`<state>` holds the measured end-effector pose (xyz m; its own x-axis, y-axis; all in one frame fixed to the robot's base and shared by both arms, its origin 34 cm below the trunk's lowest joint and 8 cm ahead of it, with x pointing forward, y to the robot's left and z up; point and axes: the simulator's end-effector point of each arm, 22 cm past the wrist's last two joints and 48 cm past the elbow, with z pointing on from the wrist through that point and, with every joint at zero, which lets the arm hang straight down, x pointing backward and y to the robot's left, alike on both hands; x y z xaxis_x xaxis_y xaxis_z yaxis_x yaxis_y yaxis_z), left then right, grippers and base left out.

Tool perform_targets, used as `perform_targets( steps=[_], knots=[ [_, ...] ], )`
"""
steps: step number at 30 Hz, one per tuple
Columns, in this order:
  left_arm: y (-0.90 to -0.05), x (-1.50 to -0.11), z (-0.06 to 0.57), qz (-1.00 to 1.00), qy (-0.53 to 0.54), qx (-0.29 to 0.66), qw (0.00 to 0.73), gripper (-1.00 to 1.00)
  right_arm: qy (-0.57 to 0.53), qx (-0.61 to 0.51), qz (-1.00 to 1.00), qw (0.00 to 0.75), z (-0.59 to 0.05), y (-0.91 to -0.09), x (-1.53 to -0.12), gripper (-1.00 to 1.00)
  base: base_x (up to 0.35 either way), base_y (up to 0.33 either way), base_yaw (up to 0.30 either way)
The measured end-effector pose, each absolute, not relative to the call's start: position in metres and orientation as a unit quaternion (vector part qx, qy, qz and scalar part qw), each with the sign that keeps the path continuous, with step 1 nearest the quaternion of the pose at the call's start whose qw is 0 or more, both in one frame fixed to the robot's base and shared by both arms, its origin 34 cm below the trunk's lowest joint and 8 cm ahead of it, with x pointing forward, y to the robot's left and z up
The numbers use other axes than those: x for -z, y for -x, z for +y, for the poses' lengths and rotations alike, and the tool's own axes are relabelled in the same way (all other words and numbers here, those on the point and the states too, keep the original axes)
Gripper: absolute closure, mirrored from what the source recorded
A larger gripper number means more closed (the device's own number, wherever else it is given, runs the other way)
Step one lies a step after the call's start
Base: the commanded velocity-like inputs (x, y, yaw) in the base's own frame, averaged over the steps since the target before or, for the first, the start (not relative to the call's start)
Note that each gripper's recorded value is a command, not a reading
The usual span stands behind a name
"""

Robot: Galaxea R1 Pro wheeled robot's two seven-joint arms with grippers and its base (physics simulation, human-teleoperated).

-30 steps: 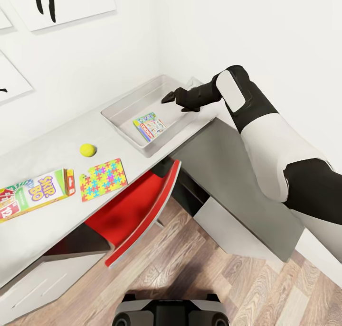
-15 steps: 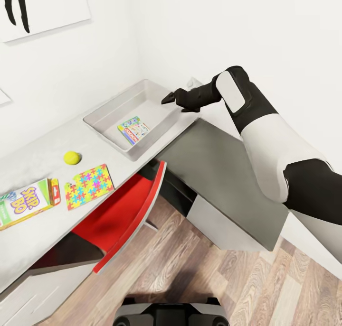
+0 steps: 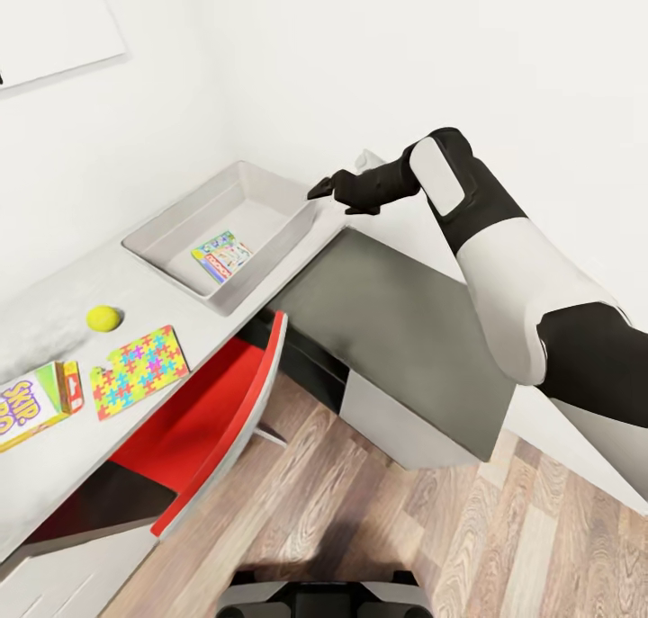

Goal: Put all the toys in the child's room - the three board games (two on the bed and one on the table), the two jigsaw puzzles on the table, and the tennis ball on the table - inside the toy box on the table in the child's room.

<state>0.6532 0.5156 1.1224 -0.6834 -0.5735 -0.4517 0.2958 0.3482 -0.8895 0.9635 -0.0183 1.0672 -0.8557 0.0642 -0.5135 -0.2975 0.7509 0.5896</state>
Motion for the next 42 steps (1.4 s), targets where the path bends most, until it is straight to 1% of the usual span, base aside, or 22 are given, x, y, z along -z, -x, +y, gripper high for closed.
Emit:
perform_targets(
  steps=[9, 17, 23, 42],
  knots=[
    [-0.652, -1.128, 0.516, 0.722, 0.093, 0.563, 0.390, -1.00, 0.066, -0.346, 0.898, 0.265, -0.019, -0.963, -1.075, -1.00, -0.012, 0.004, -0.195],
    [-0.651, -1.134, 0.516, 0.720, 0.090, 0.564, 0.394, -1.00, 0.067, -0.345, 0.897, 0.269, -0.020, -0.962, -1.083, -1.00, -0.131, 0.133, -0.195],
    [-0.650, -1.137, 0.516, 0.719, 0.088, 0.564, 0.396, -1.00, 0.069, -0.345, 0.896, 0.271, -0.019, -0.961, -1.088, -1.00, -0.040, 0.039, -0.172],
    [-0.649, -1.138, 0.516, 0.719, 0.087, 0.564, 0.397, -1.00, 0.069, -0.344, 0.896, 0.272, -0.019, -0.960, -1.089, -1.00, -0.025, 0.002, -0.019]
  ],
)
